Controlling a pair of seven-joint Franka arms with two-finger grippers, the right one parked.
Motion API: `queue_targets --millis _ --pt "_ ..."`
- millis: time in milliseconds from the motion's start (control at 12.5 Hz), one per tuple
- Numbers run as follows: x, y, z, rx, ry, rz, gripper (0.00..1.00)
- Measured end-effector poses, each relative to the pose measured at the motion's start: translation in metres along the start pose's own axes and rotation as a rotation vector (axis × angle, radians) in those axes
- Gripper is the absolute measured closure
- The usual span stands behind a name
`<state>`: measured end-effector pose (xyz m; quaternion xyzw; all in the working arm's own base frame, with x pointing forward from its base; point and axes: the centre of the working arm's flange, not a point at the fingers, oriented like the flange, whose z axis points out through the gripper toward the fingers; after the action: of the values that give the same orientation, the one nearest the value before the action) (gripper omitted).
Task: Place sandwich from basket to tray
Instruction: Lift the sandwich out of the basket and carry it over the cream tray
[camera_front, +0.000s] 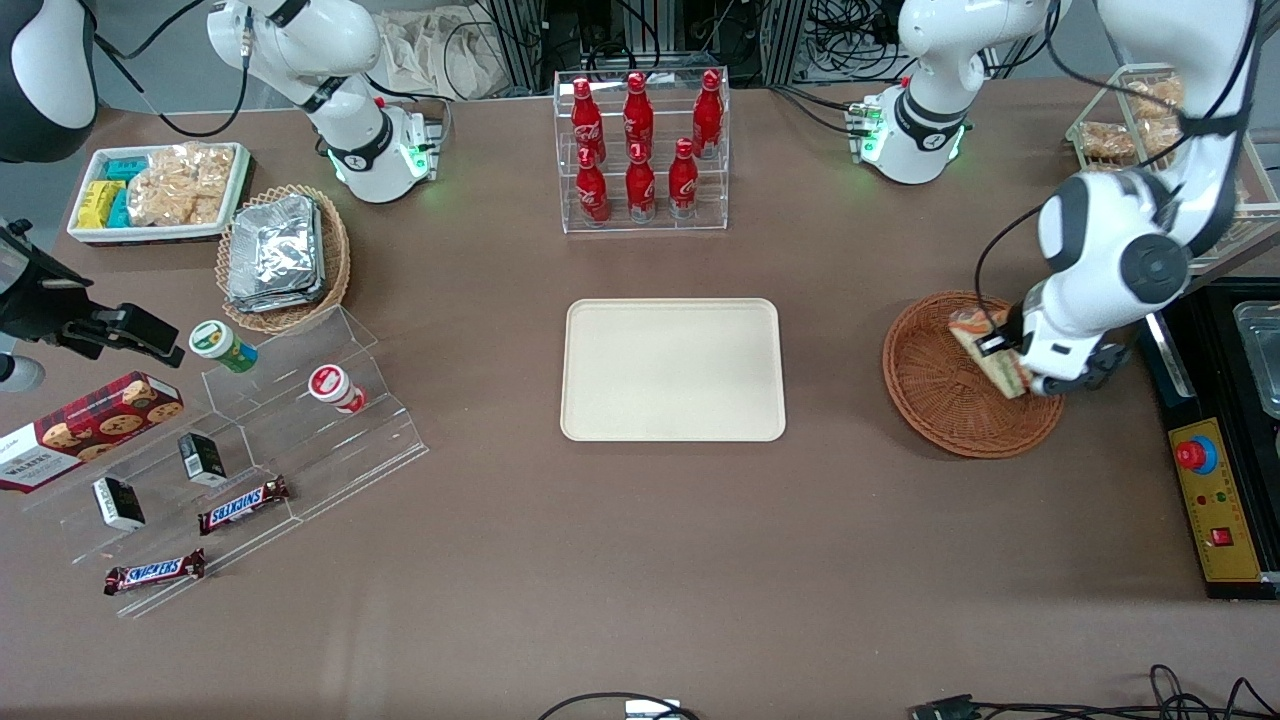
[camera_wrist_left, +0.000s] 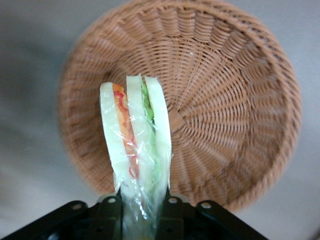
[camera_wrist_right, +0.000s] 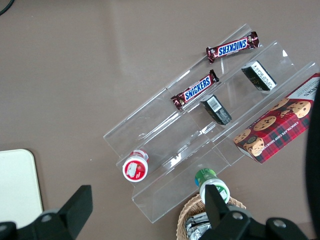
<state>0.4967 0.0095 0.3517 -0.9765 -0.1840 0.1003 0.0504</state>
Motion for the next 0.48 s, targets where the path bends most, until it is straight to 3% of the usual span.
queue_targets --millis 240,480 --pt "-0.014 -0.013 -0.138 0.029 -0.006 0.069 0.81" --pt "-0.034 -0.001 -0.218 0.030 0.005 0.154 0.81"
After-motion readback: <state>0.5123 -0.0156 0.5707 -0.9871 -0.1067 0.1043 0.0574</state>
